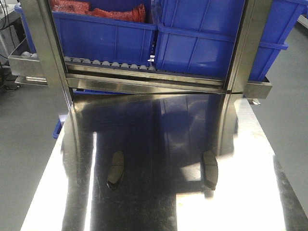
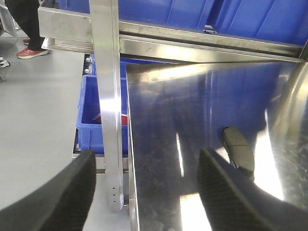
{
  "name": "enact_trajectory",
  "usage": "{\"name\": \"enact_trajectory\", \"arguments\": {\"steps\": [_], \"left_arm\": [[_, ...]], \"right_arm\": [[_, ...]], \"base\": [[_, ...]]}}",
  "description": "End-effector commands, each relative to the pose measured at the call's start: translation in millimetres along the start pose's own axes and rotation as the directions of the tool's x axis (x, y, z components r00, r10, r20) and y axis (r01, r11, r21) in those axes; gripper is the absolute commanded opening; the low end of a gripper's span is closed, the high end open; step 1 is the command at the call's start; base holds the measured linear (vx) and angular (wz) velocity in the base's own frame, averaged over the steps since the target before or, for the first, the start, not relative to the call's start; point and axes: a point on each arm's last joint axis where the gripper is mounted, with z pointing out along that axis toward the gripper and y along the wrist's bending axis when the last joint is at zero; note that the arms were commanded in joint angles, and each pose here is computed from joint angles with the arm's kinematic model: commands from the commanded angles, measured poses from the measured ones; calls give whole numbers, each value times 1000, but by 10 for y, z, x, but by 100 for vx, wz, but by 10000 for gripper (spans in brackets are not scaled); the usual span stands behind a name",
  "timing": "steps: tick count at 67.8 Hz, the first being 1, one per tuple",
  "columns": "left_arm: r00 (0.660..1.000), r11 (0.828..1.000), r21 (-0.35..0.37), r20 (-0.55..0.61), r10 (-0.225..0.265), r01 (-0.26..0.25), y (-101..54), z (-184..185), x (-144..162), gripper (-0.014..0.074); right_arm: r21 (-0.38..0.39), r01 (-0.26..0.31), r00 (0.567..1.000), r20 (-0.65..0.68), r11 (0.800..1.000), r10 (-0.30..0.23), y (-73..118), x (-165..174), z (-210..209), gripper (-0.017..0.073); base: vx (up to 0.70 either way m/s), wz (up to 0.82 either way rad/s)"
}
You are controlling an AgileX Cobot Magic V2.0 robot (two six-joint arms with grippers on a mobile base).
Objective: Move and align brake pads A on conveyor
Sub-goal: 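Move the left gripper down over the brake pad nearest it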
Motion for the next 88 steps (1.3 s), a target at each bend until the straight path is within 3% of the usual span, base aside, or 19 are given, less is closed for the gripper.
{"name": "enact_trajectory", "arguments": {"steps": [1, 36, 51, 62, 71, 82, 88], "left_arm": [[996, 1000, 12, 86, -5, 4, -14, -26, -132, 449], [998, 1000, 6, 55, -8, 8, -11, -14, -148, 449], [983, 1000, -22, -183, 13, -18, -17, 295, -438, 449], [912, 999, -33, -410, 9, -25, -27, 729, -611, 449], [811, 998, -29, -585, 24, -50, -23, 1166, -612, 449], [715, 1000, -8, -699, 7, -17, -100, 1637, -589, 449], [699, 999, 40, -714, 32, -5, -257, 1820, -621, 449]], "right_arm": [[0, 6, 996, 91, 1000, -6, 0, -148, -15, 453], [0, 6, 996, 91, 1000, -6, 0, -148, -15, 453], [0, 6, 996, 91, 1000, -6, 0, -148, -15, 453], [0, 6, 996, 91, 1000, -6, 0, -148, -15, 453], [0, 6, 996, 91, 1000, -6, 0, -148, -15, 453], [0, 6, 996, 91, 1000, -6, 0, -148, -15, 453], [0, 6, 996, 91, 1000, -6, 0, -148, -15, 453]], "base": [[0, 0], [0, 0], [0, 0], [0, 0], [0, 0], [0, 0], [0, 0]]}}
